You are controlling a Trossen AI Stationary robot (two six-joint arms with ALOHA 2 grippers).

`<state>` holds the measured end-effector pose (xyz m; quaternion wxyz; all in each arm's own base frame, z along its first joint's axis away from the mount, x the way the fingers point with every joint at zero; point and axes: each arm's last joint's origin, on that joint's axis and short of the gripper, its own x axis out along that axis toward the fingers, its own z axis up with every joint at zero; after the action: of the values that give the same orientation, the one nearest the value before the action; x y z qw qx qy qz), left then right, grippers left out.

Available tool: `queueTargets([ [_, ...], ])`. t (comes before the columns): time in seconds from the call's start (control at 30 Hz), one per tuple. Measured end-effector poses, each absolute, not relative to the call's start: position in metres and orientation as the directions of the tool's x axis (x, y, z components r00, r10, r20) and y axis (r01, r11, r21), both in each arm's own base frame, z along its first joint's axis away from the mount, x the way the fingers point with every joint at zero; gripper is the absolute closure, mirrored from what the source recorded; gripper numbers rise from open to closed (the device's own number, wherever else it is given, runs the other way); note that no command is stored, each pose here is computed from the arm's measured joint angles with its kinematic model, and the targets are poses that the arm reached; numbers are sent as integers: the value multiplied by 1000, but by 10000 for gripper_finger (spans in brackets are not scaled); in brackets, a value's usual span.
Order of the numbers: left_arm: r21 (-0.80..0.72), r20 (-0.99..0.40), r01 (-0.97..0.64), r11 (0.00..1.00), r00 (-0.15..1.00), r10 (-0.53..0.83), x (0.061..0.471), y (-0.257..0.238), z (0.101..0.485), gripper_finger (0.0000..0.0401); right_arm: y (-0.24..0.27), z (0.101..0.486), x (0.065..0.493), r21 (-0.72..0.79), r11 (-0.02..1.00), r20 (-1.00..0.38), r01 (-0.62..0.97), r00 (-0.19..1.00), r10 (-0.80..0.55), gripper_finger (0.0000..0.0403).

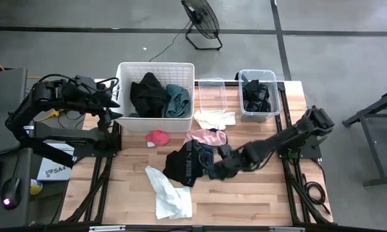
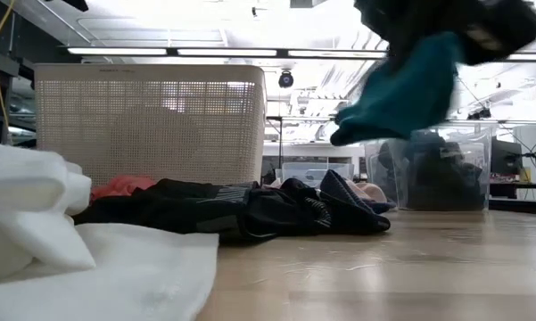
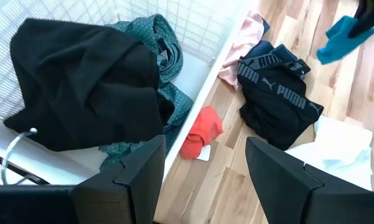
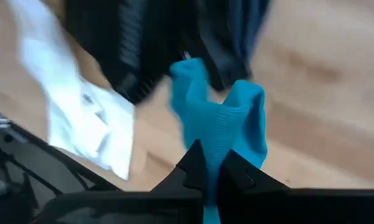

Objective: Pick & Place Cloths
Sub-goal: Put the blue sock into the left transparent bin

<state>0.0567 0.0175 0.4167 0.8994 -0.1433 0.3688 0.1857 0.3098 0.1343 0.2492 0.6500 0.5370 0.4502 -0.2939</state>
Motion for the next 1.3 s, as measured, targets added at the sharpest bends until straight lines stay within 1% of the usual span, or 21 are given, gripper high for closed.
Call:
queueTargets([
  [0.17,-126,-723,-447,885,653,227,59,18,411,185,95,275,309,470,422,-865,775,499,47,398],
  [0.3,-125,-726,-448,885,650,226,61,19,411,185,60,285,311,442,550,-851,709,525,7,398],
  [0.4,-129,-711,-445,886,664,230,63,19,412,185,31,291,312,415,627,-843,659,537,-6,398],
  [0.53,-136,-683,-441,887,690,238,66,20,415,185,-7,294,311,343,709,-841,617,537,-60,398],
  [0.63,-140,-668,-437,888,704,241,67,20,416,185,-35,295,307,262,774,-841,577,530,-110,398],
  [0.73,-143,-656,-436,889,714,245,68,21,418,185,-64,295,302,166,832,-841,529,517,-161,398],
  [0.8,-145,-645,-434,889,723,247,69,21,419,185,-82,295,298,77,871,-839,486,503,-206,398],
  [0.93,-158,-637,-440,884,729,249,71,22,419,185,-115,294,292,-158,916,-822,369,465,-329,398],
  [1.03,-184,-610,-448,875,750,255,74,22,422,185,-137,289,291,-275,926,-810,259,456,-368,398],
  [1.17,-197,-578,-444,874,773,262,76,23,425,185,-162,277,292,-303,939,-818,160,463,-343,398],
  [1.3,-218,-562,-451,866,783,267,78,24,427,185,-181,259,295,-314,945,-840,87,439,-319,398],
])
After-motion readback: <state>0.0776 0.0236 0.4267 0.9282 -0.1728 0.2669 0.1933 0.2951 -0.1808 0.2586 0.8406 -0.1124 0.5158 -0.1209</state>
